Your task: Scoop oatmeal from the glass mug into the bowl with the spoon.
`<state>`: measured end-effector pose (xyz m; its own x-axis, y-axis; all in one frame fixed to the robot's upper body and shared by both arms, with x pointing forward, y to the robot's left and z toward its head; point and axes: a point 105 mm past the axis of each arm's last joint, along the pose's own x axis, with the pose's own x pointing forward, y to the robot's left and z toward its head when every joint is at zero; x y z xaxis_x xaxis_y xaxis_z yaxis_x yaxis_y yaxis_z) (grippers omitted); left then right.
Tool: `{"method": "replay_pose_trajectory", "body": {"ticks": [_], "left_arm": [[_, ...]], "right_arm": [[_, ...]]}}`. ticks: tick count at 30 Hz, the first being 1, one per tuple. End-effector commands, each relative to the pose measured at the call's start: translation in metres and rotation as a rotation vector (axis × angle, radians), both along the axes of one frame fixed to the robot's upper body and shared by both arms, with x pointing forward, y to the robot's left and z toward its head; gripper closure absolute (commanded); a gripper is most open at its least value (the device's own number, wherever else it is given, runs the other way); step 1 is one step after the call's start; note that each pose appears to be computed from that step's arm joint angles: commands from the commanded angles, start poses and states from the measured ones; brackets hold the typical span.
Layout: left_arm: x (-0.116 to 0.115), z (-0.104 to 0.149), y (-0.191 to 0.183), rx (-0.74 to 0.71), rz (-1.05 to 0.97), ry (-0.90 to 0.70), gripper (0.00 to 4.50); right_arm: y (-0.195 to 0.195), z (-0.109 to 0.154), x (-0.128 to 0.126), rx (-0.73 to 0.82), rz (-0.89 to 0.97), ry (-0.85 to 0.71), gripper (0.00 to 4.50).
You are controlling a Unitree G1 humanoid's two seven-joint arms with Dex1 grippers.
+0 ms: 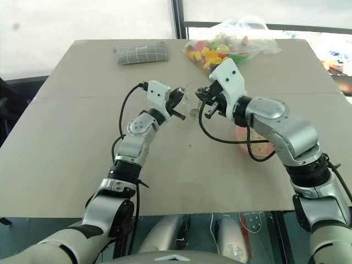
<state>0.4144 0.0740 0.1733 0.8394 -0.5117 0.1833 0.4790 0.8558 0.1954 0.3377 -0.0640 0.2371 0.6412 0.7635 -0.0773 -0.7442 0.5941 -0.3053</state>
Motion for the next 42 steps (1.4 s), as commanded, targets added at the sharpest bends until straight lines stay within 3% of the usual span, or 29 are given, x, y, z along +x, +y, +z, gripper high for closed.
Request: {"method": "replay_pose_trajectory", "body": {"ticks": [1,8,18,26,30,42], "left_arm": [[-0.006,0.021,-0.006,-0.019,-0.025,-0.08,4.43],[-0.007,0.022,-0.008,-0.032,-0.018,-0.075,4.43],[-0.007,0.018,-0.011,-0.02,-0.027,-0.07,4.43],[-0.009,0.02,-0.016,-0.007,-0.043,-0.085,4.43],[-0.009,0.023,-0.016,-0.001,-0.039,-0.099,4.43],[-0.012,0.021,-0.017,-0.012,-0.021,-0.093,4.43]], "right_arm": [[0.001,-0.001,0.0,-0.03,0.007,-0.03,4.5],[0.0,-0.022,0.0,0.005,-0.018,0.111,4.5],[-0.014,0.028,0.006,0.061,-0.073,-0.017,4.5],[-0.02,0.011,0.014,-0.008,-0.115,-0.028,4.5],[-0.019,-0.005,0.015,-0.022,-0.113,0.033,4.5],[-0.011,0.0,0.0,0.349,-0.104,0.418,4.5]]}}
